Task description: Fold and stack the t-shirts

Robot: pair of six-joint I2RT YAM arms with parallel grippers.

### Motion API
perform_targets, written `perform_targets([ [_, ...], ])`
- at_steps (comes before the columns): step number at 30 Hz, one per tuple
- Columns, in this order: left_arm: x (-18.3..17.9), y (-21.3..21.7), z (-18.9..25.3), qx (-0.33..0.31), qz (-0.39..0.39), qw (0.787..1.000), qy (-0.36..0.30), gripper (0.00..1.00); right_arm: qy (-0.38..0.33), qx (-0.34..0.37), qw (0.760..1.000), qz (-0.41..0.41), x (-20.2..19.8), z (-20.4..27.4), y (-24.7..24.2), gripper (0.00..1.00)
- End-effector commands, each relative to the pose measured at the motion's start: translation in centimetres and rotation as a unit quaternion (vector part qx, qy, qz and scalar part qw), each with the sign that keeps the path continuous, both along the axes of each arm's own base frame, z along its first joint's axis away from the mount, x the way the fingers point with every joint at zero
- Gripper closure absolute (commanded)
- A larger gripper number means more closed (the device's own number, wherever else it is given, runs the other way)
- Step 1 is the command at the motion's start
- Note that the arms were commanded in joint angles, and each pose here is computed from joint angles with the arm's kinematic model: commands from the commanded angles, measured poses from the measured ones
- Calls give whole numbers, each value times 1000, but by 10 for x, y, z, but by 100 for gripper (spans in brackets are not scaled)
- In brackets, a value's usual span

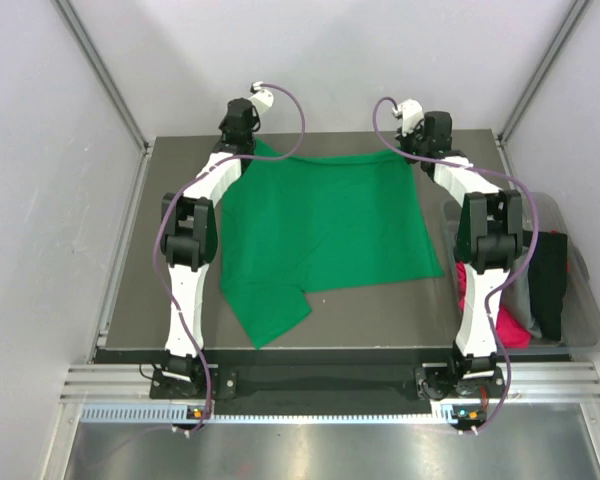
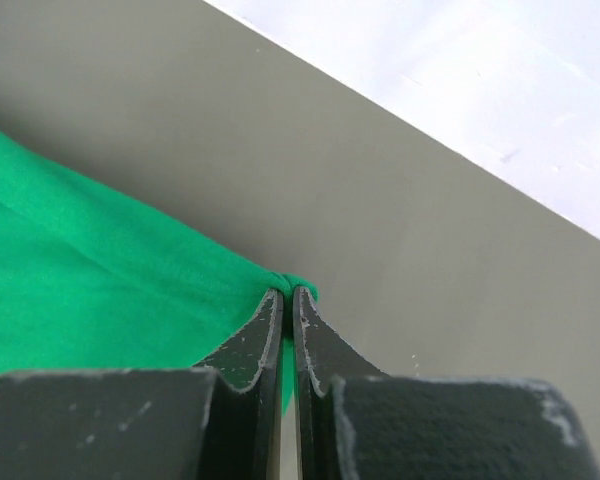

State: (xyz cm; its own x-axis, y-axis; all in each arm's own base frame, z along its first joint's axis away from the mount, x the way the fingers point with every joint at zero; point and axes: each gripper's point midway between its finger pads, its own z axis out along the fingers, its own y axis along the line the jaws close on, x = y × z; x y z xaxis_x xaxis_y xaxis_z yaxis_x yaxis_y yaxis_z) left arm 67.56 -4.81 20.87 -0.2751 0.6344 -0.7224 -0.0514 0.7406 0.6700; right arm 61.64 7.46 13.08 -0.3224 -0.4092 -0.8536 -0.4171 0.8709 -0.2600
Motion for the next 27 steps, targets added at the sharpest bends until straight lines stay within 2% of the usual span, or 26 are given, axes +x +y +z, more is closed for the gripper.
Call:
perform_targets([
  [1,-10,-8,44,-47,-5,998,-37,100,-42,20,999,-4,8,38,1,100],
  [2,-15,-12,43,-57,-14,998,-28,100,-41,19,999,-5,6,38,-1,100],
  [3,-28,-12,62,-64,-21,997,-30,100,-42,18,999,-6,4,40,-1,100],
  [5,-47,-14,51,-78,-33,996,-6,100,-24,6,1000,-6,-6,36,-5,100],
  [6,-63,-13,74,-85,-41,995,-14,100,-22,0,1000,-11,-8,36,-8,100],
  [7,-76,-13,57,-86,-46,995,10,100,-15,-7,1000,-13,-12,33,-10,98],
  [10,-115,-18,55,-102,-75,991,46,100,4,-18,1000,-17,-19,24,-18,100],
  [11,-128,-19,68,-110,-84,990,40,100,10,-19,1000,-16,-21,21,-18,100],
  [21,-213,-19,28,-134,-111,973,152,100,45,-25,999,-2,-51,17,-23,100],
  [27,-249,-17,-1,-134,-114,962,211,100,70,-23,997,12,-73,22,-25,100],
])
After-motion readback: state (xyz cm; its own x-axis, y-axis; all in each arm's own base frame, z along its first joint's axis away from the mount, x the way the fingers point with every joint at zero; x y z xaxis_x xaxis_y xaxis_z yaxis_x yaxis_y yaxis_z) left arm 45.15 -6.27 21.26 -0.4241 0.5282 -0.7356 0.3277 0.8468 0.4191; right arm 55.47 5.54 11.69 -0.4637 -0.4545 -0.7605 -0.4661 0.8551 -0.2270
